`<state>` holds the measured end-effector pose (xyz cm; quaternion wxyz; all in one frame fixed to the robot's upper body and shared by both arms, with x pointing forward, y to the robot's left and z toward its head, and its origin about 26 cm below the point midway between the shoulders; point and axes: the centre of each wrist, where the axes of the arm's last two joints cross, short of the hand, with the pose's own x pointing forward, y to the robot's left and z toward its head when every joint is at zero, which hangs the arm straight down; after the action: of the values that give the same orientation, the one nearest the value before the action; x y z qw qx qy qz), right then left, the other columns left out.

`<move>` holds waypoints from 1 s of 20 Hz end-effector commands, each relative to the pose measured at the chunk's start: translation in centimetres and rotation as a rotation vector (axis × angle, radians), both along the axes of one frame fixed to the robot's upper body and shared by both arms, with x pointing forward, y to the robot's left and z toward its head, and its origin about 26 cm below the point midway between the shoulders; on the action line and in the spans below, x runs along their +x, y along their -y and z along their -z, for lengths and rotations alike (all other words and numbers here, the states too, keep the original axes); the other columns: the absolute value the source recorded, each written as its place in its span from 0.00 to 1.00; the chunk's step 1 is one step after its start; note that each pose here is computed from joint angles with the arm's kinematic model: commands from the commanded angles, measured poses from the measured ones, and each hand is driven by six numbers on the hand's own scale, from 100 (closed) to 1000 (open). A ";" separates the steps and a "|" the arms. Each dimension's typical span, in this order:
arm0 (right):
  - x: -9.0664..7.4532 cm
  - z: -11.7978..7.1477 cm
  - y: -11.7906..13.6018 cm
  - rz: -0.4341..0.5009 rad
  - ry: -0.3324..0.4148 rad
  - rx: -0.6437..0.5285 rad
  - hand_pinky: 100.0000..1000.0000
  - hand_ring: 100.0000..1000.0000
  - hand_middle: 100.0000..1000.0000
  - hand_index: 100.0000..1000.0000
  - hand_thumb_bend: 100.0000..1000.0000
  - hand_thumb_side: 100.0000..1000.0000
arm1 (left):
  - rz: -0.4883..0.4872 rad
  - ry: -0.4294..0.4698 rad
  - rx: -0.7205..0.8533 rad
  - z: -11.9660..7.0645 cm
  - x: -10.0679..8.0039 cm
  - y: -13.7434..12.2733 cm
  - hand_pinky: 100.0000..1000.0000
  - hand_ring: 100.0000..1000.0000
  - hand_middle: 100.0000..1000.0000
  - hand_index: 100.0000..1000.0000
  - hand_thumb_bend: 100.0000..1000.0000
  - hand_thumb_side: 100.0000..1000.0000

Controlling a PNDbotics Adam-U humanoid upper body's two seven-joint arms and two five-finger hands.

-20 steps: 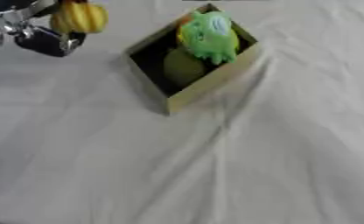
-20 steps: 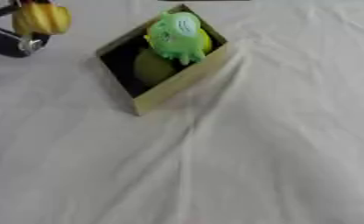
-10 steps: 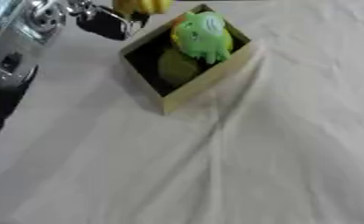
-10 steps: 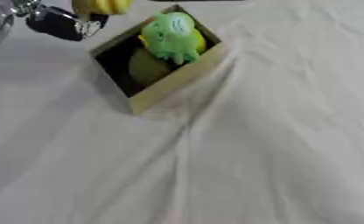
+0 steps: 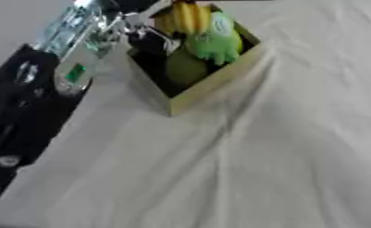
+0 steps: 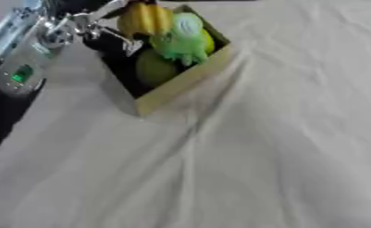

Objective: Pick up objects on the table and place them in the box.

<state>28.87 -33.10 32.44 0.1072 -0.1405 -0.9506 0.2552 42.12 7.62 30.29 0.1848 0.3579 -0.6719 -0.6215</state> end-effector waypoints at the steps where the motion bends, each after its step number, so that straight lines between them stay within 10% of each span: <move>1: -0.5 -0.9 -0.1 -0.008 0.029 -0.017 0.89 0.89 0.58 0.73 0.05 0.45 | -0.018 0.000 0.006 0.3 0.6 0.0 0.60 0.56 0.53 0.70 0.02 0.03; 5: -0.5 -0.8 0.0 -0.004 0.026 -0.017 0.90 0.89 0.58 0.73 0.05 0.45 | -0.019 -0.042 0.015 1.2 1.0 -0.3 0.62 0.58 0.55 0.73 0.12 0.16; 11: -0.5 -0.7 0.0 -0.003 0.022 -0.018 0.90 0.89 0.58 0.73 0.05 0.45 | -0.023 -0.047 0.034 1.1 0.7 -0.4 0.83 0.79 0.75 0.89 0.62 0.60; 20: -0.5 -0.6 0.0 0.001 0.015 -0.022 0.90 0.89 0.58 0.73 0.04 0.45 | -0.060 0.095 -0.051 -1.6 -0.9 -2.4 0.86 0.82 0.78 0.91 0.85 0.74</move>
<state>28.87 -33.16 32.26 0.1126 -0.1408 -0.9492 0.2578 41.76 9.05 29.99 0.1934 0.3834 -0.6727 -0.6025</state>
